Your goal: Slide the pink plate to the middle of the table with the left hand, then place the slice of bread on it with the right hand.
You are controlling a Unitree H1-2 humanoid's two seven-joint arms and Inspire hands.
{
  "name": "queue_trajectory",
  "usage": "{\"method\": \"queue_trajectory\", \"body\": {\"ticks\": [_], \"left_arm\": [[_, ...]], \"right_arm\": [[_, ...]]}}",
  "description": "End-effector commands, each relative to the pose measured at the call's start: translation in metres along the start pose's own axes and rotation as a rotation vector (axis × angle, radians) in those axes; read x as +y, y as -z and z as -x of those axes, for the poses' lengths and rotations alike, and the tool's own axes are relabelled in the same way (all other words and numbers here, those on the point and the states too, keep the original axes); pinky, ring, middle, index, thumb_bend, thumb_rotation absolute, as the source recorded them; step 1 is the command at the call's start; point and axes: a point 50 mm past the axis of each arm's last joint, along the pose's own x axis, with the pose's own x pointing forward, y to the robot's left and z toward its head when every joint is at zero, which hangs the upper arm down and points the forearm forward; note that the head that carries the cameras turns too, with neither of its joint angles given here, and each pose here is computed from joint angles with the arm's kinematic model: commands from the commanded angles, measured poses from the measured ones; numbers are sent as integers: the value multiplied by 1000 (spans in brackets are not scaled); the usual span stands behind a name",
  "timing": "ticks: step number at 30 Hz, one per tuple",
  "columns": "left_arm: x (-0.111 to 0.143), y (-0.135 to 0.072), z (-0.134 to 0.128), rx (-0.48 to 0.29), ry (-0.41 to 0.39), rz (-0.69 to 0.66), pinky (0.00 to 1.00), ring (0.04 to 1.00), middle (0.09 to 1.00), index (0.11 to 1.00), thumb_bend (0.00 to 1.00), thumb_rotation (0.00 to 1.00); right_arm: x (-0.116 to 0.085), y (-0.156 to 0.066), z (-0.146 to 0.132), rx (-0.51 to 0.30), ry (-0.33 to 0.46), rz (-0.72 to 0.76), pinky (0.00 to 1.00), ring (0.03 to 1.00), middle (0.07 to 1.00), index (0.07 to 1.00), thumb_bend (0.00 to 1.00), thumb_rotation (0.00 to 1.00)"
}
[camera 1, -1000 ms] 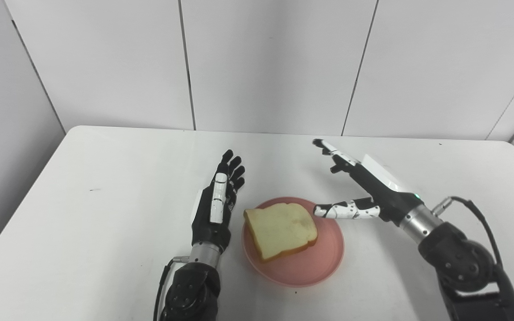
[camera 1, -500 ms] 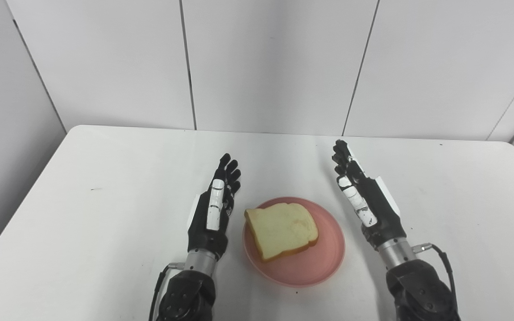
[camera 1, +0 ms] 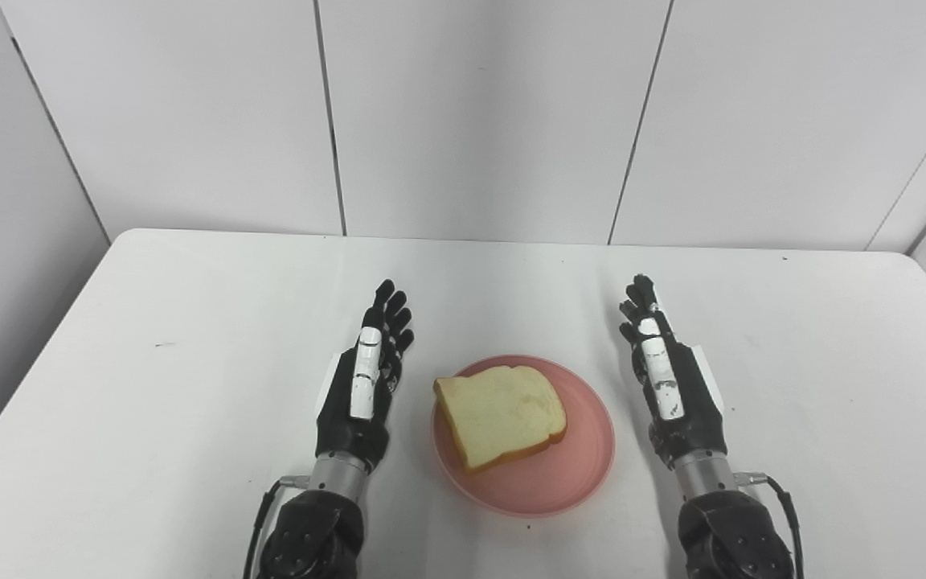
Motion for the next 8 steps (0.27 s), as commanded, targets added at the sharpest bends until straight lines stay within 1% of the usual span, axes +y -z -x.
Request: {"method": "queue_trajectory", "body": {"ticks": [1, 4, 8], "left_arm": [[-5, -11, -4, -50, 23, -7, 1000, 1000, 1000, 982, 636, 999], [-4, -10, -4, -48, 26, 0, 1000, 1000, 1000, 985, 629, 991], [-4, -9, -4, -46, 30, -8, 1000, 1000, 1000, 989, 626, 992]], "right_arm": [[0, -14, -6, -95, 18, -25, 1000, 1000, 1000, 1000, 658, 956], [-3, -14, -7, -97, 32, -43, 1000, 1000, 1000, 1000, 642, 971], [-3, -11, -4, -73, 33, -47, 1000, 1000, 1000, 1000, 632, 973]]}}
